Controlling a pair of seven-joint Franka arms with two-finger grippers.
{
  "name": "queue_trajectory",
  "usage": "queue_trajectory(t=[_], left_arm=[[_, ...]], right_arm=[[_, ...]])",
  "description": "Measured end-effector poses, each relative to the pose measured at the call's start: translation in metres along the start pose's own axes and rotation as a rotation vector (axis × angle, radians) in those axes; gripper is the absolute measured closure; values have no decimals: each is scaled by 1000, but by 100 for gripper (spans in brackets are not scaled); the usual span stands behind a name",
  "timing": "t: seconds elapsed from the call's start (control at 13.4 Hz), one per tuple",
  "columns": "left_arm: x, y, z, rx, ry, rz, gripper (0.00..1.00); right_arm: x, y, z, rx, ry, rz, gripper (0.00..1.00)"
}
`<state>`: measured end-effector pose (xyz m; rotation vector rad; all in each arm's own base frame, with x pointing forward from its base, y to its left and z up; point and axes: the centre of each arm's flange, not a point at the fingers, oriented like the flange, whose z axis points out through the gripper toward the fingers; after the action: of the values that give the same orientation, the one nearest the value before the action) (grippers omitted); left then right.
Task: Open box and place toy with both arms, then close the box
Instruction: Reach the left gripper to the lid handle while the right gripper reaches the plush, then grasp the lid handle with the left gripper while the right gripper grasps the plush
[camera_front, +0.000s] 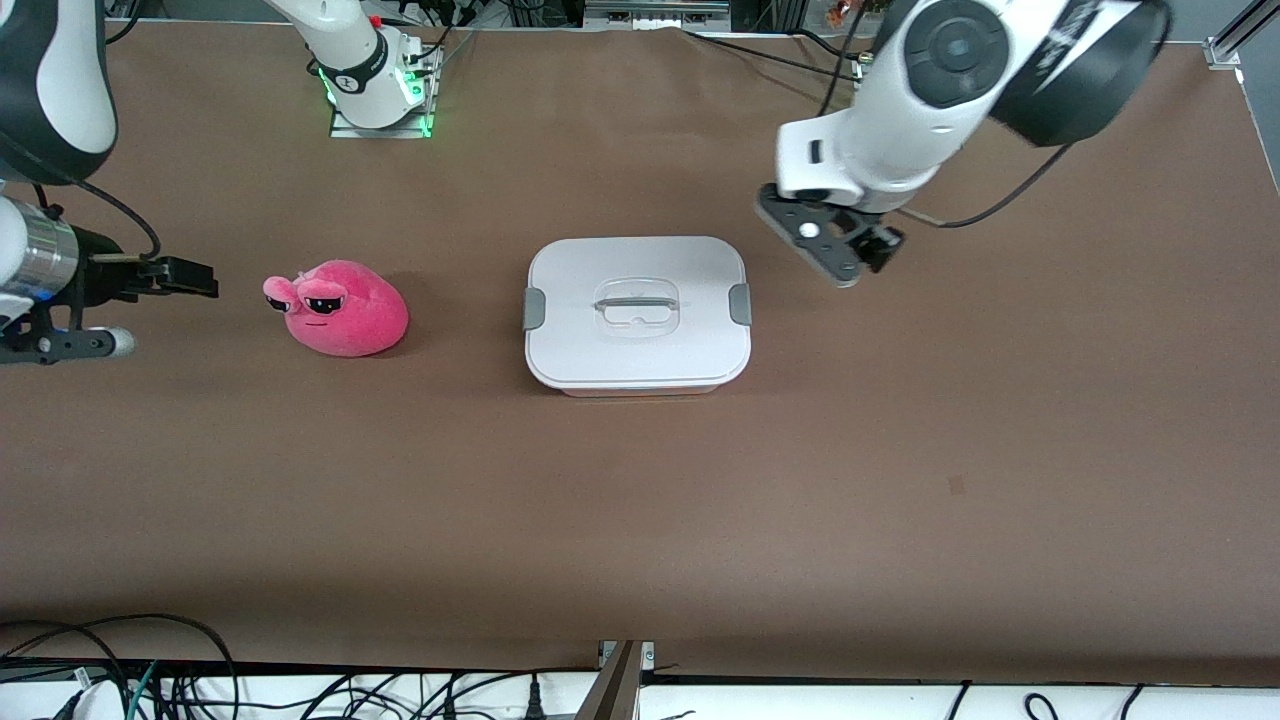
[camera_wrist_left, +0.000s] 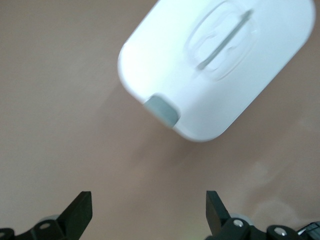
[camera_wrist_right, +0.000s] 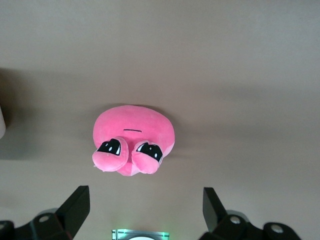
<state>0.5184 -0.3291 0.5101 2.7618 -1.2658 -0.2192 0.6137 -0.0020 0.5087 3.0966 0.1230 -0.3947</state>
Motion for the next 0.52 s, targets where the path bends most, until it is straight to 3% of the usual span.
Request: queue_trajectory(t=[0.37,0.52], left_arm=[[58,21,52,-33,136,277,0],[76,42,67,1,162,355,0]], right_arm=[[12,-14,54,4,-56,-63,0],[11,-25,70,-3,-75,-101,0]])
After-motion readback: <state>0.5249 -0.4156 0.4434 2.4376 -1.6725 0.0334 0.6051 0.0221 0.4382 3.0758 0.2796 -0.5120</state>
